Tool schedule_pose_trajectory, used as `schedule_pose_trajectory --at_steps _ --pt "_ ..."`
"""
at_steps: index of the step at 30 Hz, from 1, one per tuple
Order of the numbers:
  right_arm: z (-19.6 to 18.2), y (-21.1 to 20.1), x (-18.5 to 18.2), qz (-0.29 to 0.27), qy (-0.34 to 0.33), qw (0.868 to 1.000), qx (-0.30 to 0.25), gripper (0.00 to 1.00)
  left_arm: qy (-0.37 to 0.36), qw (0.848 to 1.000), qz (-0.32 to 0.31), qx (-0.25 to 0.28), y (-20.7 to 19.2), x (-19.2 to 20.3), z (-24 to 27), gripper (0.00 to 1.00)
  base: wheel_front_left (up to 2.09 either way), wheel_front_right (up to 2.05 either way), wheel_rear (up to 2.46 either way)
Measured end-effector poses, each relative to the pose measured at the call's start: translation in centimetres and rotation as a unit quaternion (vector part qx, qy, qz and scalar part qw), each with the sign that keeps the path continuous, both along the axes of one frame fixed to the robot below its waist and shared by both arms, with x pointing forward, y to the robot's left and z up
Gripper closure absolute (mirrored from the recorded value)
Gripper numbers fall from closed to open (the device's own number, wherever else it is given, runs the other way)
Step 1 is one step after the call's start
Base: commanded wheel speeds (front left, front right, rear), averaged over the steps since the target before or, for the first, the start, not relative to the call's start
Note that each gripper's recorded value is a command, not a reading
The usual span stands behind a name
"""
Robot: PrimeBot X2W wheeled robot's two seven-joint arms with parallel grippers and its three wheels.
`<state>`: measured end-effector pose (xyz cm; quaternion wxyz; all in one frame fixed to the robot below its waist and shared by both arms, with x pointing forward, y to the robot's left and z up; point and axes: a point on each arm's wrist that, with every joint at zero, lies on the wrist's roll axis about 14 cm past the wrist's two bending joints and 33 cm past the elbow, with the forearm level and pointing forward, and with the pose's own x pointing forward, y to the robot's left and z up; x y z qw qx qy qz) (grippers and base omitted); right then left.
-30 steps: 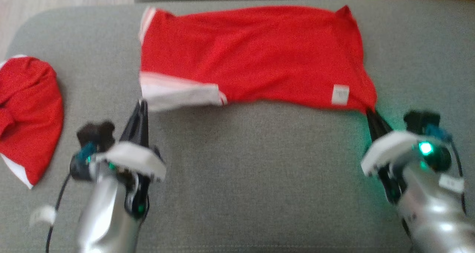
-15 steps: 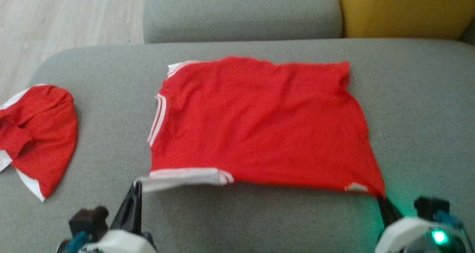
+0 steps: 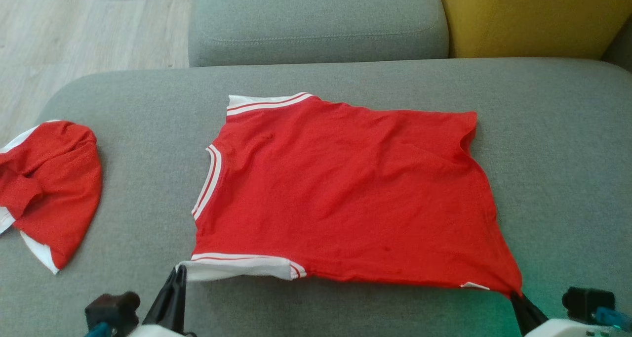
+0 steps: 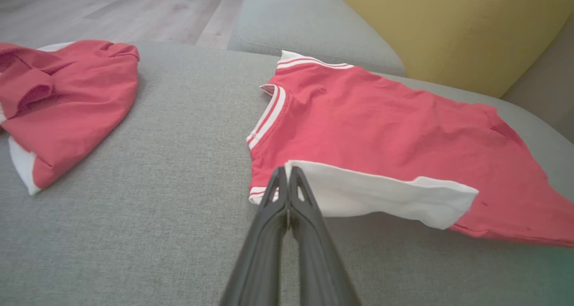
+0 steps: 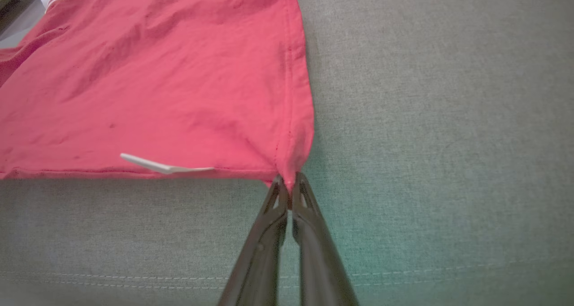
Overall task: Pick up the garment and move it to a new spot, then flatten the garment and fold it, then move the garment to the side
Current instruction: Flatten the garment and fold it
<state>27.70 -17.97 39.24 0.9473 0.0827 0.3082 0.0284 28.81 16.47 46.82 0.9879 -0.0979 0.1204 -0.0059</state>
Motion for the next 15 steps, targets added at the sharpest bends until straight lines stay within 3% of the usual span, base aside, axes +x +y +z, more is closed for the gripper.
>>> schedule_pose_trajectory --at_steps 5,15 --pt "-0.4 0.1 0.0 0.007 0.028 1.0 -0.004 1.0 0.012 1.0 -0.019 0.001 -0.4 0.8 -0.3 1.0 0.0 0.0 0.0" --pt "0.9 0.1 6.3 0.012 0.011 1.0 0.003 1.0 -0.018 0.997 -0.069 0.012 -1.4 8.0 1.4 1.0 0.0 0.0 0.0"
